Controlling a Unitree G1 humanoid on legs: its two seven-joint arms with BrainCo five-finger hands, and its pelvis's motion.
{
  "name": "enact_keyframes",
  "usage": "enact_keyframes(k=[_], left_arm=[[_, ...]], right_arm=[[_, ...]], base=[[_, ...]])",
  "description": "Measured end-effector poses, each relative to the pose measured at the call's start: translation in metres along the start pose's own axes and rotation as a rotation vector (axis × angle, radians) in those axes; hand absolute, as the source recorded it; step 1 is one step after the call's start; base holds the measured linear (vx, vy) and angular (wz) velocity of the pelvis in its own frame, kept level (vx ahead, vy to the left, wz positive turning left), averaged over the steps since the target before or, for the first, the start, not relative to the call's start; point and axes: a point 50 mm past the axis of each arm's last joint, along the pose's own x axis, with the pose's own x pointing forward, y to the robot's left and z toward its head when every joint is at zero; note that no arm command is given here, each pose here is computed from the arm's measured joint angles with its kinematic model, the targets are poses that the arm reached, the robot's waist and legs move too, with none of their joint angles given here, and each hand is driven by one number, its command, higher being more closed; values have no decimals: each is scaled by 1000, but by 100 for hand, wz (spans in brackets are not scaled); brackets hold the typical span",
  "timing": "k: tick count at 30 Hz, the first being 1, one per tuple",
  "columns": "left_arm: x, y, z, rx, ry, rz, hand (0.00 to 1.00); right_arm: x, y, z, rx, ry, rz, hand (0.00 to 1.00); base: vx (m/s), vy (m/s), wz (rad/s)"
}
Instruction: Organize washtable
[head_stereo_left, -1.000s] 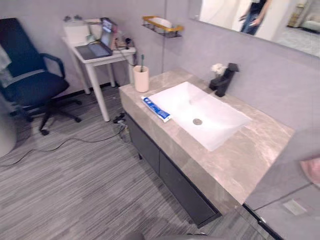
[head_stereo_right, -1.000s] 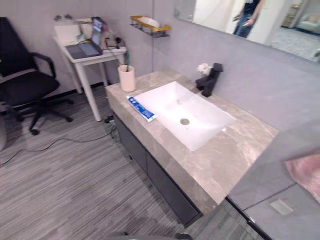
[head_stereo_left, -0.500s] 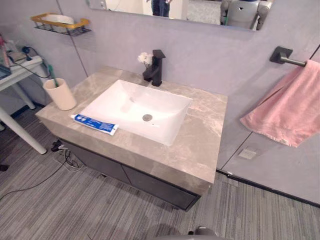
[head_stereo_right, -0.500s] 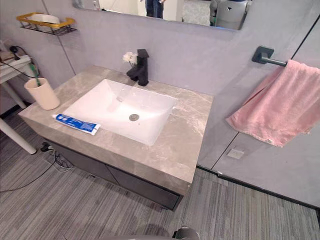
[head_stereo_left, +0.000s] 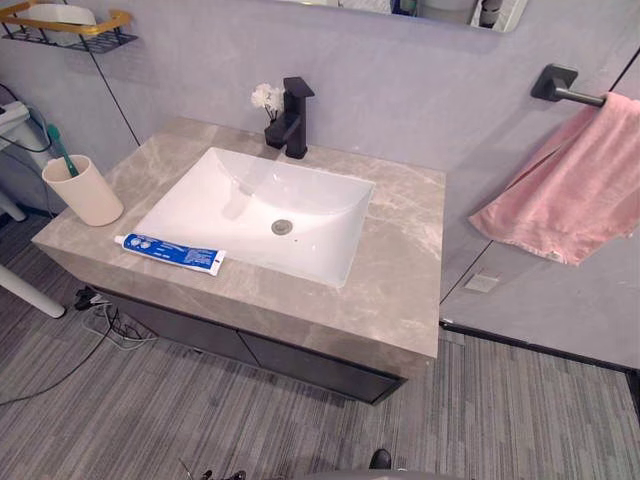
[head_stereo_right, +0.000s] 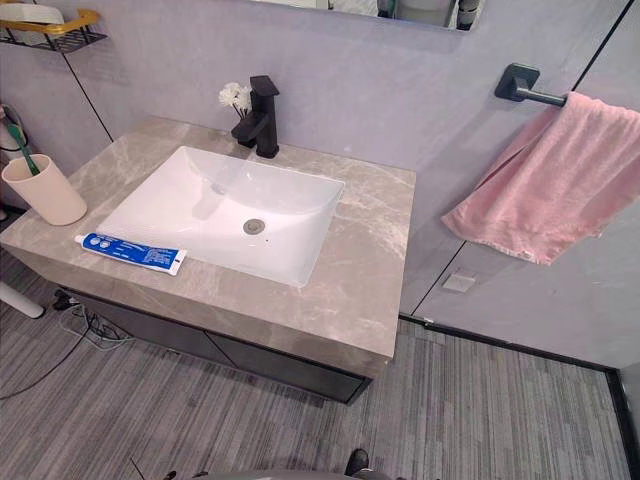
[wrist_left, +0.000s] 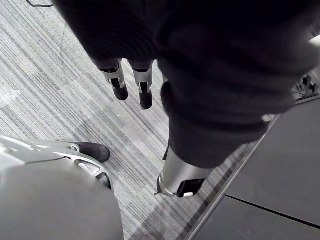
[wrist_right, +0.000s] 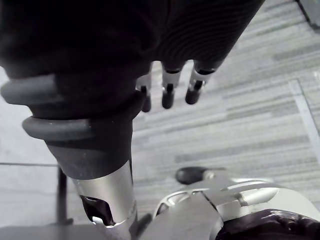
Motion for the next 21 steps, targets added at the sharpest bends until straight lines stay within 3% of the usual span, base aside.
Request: enact_keyframes(k=[5, 9, 14, 21], left_arm=[[0, -2, 1, -98, -8, 12, 0], [2, -17, 19, -191, -62, -7, 0], [0, -16, 27, -280, -113, 9, 0], [0, -2, 10, -362, -52, 94, 0]], right_arm=[[2, 3, 10, 142, -23, -15, 0], [9, 19, 52, 233, -129, 28, 0], [8, 18, 96, 231, -296, 49, 0], [10, -28, 54, 254, -161, -102, 0]], base=[[21, 13, 15], [23, 33, 3], [-17, 78, -50], [85, 417, -64]])
